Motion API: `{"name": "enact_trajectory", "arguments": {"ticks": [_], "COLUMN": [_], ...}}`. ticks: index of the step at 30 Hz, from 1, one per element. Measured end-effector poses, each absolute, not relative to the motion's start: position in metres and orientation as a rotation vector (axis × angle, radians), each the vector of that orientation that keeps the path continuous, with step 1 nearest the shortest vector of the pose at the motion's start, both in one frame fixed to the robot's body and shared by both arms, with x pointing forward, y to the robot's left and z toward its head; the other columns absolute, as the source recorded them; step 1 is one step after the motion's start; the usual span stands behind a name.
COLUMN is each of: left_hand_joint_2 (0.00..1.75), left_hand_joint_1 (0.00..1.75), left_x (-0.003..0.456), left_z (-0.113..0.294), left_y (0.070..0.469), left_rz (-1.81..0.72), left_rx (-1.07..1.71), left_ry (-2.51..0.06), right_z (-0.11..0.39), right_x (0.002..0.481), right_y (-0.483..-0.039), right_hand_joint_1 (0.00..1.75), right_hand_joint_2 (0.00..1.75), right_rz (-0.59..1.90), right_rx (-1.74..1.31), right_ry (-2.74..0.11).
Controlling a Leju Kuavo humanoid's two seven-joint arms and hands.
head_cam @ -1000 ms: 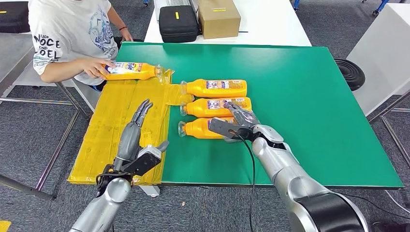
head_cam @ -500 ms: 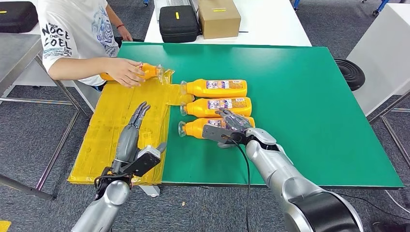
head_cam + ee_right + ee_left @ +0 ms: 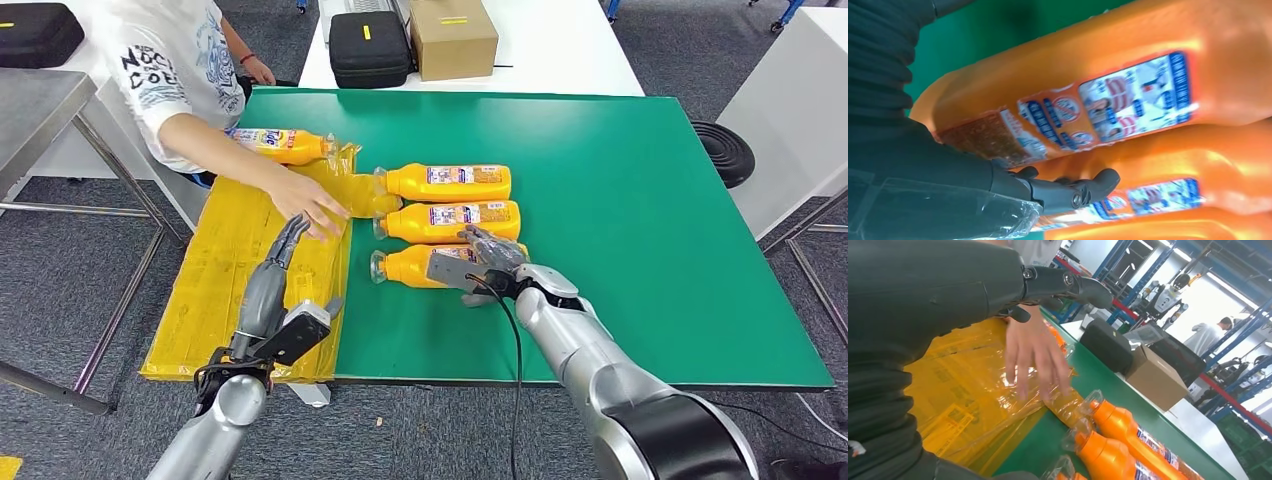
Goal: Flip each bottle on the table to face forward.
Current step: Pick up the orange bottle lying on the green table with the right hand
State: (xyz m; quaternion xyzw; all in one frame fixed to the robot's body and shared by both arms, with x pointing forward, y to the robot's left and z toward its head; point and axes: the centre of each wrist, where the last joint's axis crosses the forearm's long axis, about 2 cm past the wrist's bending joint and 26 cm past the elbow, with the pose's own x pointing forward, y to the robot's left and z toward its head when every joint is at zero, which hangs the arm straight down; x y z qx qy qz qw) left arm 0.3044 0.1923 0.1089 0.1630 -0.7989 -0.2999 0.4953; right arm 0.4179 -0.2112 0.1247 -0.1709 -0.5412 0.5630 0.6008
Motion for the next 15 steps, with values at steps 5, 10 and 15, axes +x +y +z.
{"name": "enact_trajectory", "arguments": {"ticks": [5, 10, 15], "left_hand_joint_2": [1.75, 1.75, 1.75], "left_hand_joint_1": [0.00, 0.00, 0.00], "left_x": [0.304, 0.303, 0.304], "left_z": [0.108, 0.106, 0.105], "left_y": [0.192, 0.190, 0.189], "left_rz": [-0.730, -0.733, -0.730], "left_rx": [0.381, 0.366, 0.362], "left_ry": [-1.920, -1.902, -1.892], "right_z": [0.131, 0.135, 0.136], "right_x": [0.424, 0.428, 0.429], "right_y": [-0.217, -0.223, -0.228], "right_hand_joint_1": [0.00, 0.00, 0.00], "right_hand_joint_2": [1.75, 1.75, 1.75], "right_rz": [1.302, 1.293, 1.291], "right_rx": [-0.401, -0.394, -0.379], "right_ry": [-1.171, -1.113, -1.082]}}
